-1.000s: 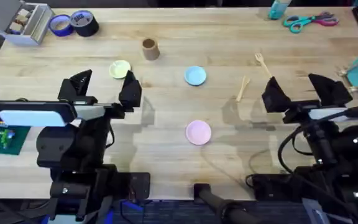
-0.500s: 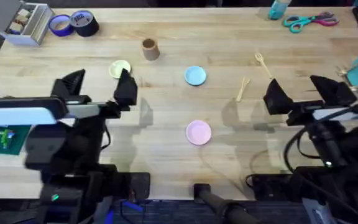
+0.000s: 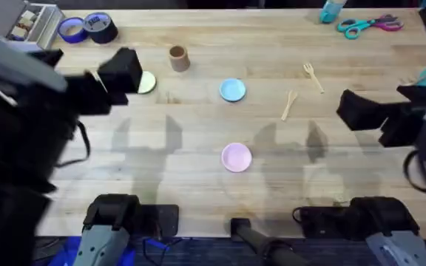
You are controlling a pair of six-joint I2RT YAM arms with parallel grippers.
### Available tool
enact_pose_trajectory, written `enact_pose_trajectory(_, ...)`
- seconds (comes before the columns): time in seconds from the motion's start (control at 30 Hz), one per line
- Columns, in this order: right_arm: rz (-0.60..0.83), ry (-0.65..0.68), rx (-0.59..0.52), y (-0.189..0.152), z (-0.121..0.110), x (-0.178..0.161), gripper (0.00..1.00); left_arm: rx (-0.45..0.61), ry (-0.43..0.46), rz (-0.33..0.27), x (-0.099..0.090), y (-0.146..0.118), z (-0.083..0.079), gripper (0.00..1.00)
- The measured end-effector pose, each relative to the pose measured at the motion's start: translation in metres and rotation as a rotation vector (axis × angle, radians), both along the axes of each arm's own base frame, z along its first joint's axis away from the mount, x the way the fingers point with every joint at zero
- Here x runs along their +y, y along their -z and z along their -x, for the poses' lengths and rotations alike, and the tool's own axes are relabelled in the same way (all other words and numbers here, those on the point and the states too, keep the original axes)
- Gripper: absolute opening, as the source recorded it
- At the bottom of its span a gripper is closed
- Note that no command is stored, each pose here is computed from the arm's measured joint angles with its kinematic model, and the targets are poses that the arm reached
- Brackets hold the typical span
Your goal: Pick up a utensil and set it on the pink plate, then put the other utensil in the container.
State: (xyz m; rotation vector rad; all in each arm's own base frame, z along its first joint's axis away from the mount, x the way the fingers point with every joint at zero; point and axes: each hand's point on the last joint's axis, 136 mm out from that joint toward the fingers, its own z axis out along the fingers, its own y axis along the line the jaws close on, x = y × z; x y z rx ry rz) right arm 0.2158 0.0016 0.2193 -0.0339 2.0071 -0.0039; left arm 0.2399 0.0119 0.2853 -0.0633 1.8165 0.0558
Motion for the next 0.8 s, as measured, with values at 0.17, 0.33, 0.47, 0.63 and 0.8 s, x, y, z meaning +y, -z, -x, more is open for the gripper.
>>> enact_pose_trajectory(0.17,-0.002,0.000,0.148,-0.018,-0.005,0.000,0.997,0.161,0.024,0.007,-0.004,-0.010,-0.015,0.994)
enact_pose_trajectory(0.33,-0.003,0.000,0.278,-0.037,-0.016,0.000,0.996,0.374,0.054,0.023,-0.010,0.003,-0.032,0.994)
enact_pose_trajectory(0.47,-0.004,0.000,0.404,-0.037,-0.025,0.000,0.996,0.540,0.069,0.036,-0.014,0.021,-0.043,0.992)
enact_pose_trajectory(0.63,-0.006,0.000,0.594,-0.015,-0.033,0.000,0.997,0.672,0.094,0.058,-0.019,0.045,-0.054,0.993)
enact_pose_trajectory(0.8,-0.007,0.000,0.717,0.009,-0.039,0.000,0.997,0.725,0.114,0.076,-0.024,0.059,-0.059,0.994)
